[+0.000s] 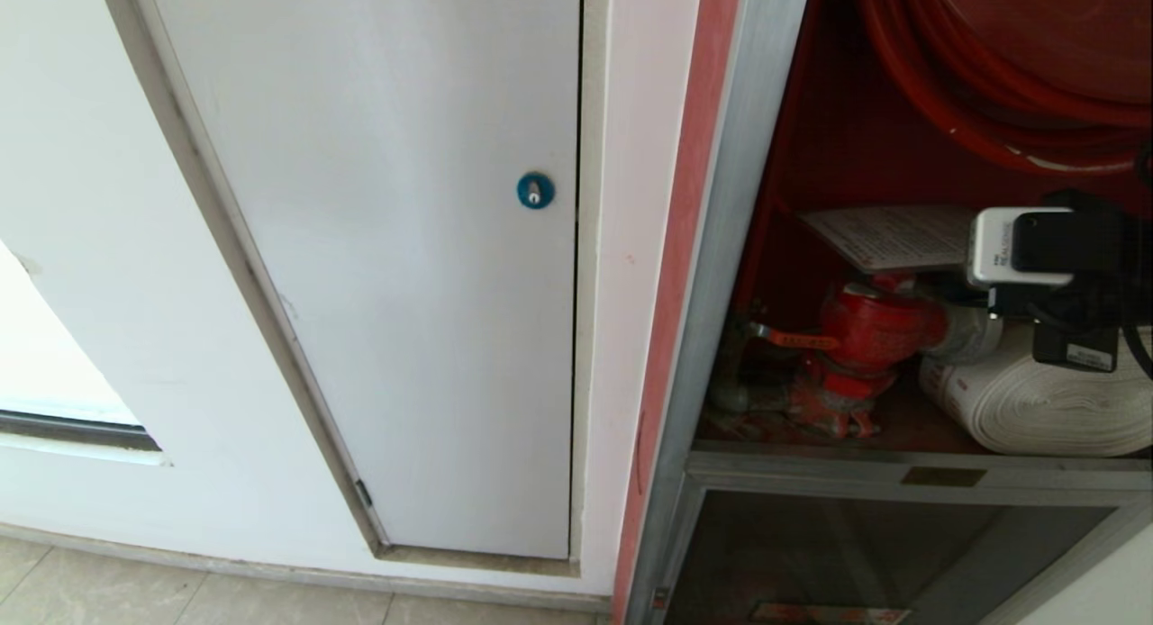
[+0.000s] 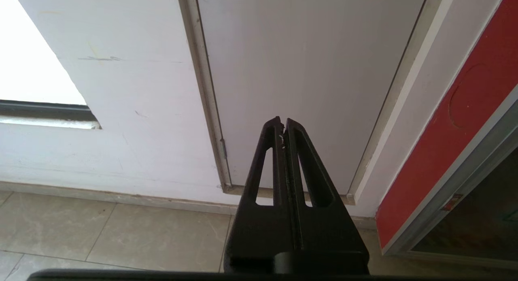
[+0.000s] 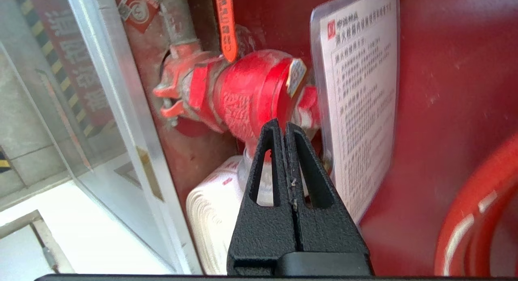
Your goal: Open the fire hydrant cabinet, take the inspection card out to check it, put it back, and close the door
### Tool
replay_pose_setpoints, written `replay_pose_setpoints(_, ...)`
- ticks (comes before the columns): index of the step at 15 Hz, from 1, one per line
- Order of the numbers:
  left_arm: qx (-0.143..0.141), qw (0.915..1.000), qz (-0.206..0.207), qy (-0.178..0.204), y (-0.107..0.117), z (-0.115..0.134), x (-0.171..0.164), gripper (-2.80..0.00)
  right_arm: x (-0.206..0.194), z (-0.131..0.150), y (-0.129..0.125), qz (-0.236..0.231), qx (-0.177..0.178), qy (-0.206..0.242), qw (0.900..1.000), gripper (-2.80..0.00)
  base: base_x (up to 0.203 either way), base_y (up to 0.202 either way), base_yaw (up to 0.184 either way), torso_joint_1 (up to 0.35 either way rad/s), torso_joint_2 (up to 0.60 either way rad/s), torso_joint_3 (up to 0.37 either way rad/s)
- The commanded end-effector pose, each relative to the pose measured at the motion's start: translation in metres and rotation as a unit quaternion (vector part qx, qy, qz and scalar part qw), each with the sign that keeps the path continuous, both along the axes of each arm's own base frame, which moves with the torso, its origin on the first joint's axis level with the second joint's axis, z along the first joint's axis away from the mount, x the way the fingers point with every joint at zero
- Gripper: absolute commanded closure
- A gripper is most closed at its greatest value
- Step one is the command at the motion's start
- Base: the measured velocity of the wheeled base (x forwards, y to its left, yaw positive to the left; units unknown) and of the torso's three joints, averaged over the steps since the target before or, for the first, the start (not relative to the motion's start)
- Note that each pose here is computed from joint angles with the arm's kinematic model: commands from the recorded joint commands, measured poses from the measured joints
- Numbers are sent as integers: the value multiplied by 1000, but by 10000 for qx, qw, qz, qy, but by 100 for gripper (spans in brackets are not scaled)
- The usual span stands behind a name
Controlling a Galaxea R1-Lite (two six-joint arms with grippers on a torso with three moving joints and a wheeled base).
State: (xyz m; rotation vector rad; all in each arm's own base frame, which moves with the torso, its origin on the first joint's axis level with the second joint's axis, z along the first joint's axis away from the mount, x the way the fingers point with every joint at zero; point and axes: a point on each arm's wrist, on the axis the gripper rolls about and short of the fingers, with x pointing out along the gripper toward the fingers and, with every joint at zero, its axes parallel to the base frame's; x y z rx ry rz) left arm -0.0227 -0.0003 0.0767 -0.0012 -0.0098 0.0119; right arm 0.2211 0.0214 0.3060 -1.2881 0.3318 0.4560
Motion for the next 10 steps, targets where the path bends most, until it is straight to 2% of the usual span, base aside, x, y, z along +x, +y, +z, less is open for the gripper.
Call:
replay_pose_setpoints(1,-2,10000,2,26,0,-1,0,0,17,-6,2,19,-45,146,9999,0,0,0,0,0,0,0)
replay_pose_setpoints(10,-2,10000,2,26,0,-1,0,0,58,-11,5,6,-38,5,10000,0,0,0,0,0,0,0)
